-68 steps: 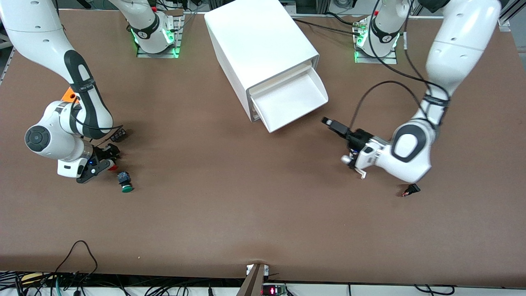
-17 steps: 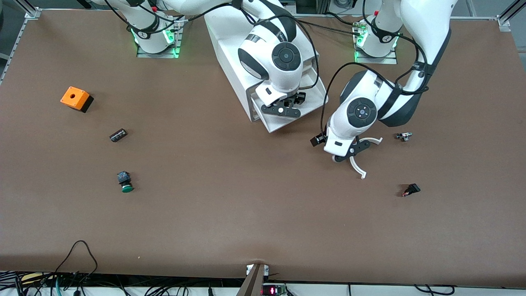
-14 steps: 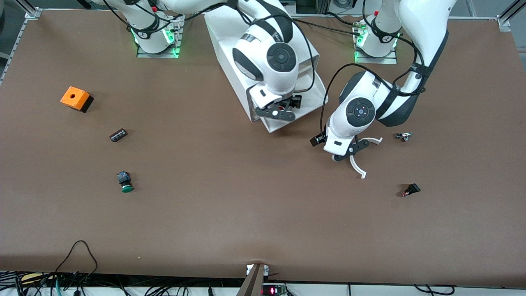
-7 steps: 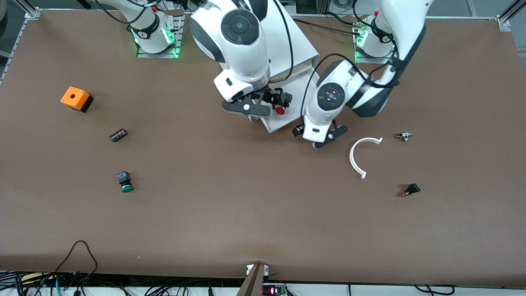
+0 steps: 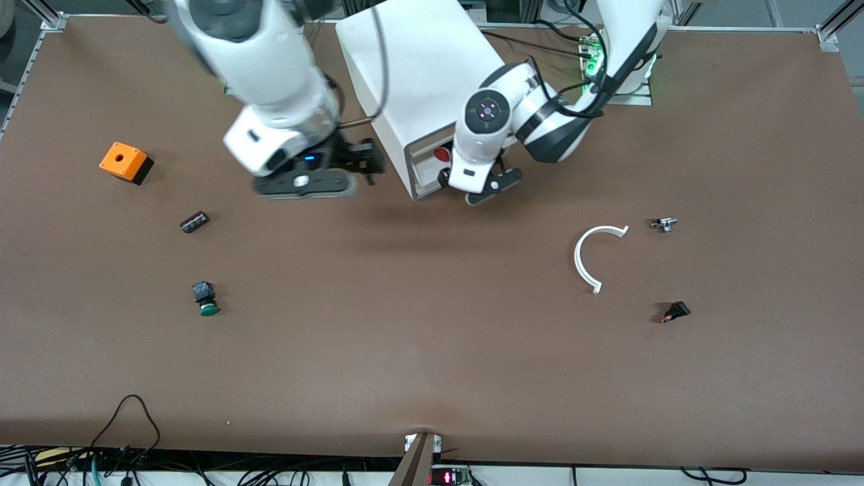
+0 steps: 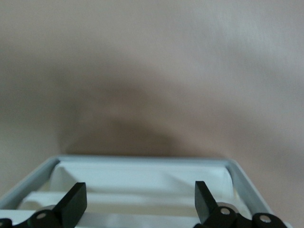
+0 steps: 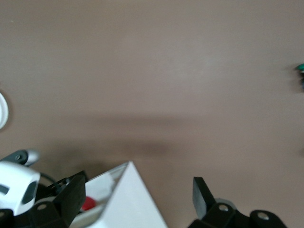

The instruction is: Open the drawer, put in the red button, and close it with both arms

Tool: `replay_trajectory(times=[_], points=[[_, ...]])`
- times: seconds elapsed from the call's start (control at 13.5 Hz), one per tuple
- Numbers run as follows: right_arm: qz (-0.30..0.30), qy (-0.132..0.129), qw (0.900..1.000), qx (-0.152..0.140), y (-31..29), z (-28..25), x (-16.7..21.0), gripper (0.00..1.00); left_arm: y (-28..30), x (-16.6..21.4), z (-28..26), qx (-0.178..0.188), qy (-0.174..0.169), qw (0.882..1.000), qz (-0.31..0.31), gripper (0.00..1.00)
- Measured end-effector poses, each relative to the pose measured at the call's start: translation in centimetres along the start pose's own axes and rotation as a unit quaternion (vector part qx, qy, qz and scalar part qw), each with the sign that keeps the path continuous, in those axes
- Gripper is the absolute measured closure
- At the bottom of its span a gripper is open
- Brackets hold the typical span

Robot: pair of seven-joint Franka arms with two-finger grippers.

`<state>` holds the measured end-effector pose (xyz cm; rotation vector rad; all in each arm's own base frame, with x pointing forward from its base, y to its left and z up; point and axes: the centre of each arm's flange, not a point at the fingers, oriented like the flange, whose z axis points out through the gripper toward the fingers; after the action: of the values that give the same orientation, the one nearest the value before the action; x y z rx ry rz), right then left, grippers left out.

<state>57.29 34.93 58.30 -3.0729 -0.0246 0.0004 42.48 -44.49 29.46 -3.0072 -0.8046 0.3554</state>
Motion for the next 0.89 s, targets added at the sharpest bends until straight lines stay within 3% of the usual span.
replay_trajectory(times=[0.15,0.3,0.59,0.74,0.89], points=[[0.000,-0.001,1.000,0.001,4.7,-0.7,2.1,0.00,0.5,-1.7,0.6,-0.003,-0.010,1.000,0.012,0.00],[-0.020,-0.020,0.999,0.018,9.6,-1.1,3.9,0.00,0.9,-2.4,1.5,-0.007,-0.021,1.000,0.015,0.00],[-0.068,-0.036,0.997,0.031,18.8,-3.1,4.6,0.00,1.2,-2.1,2.4,-0.014,-0.029,0.999,0.013,0.00],[-0.085,-0.029,0.995,0.031,22.4,-3.7,3.5,0.00,1.5,-0.6,1.0,-0.027,-0.028,0.999,0.011,0.00],[-0.100,-0.018,0.994,0.026,24.8,-3.1,1.9,0.00,1.2,3.6,-1.9,-0.039,-0.026,0.999,0.019,0.00]])
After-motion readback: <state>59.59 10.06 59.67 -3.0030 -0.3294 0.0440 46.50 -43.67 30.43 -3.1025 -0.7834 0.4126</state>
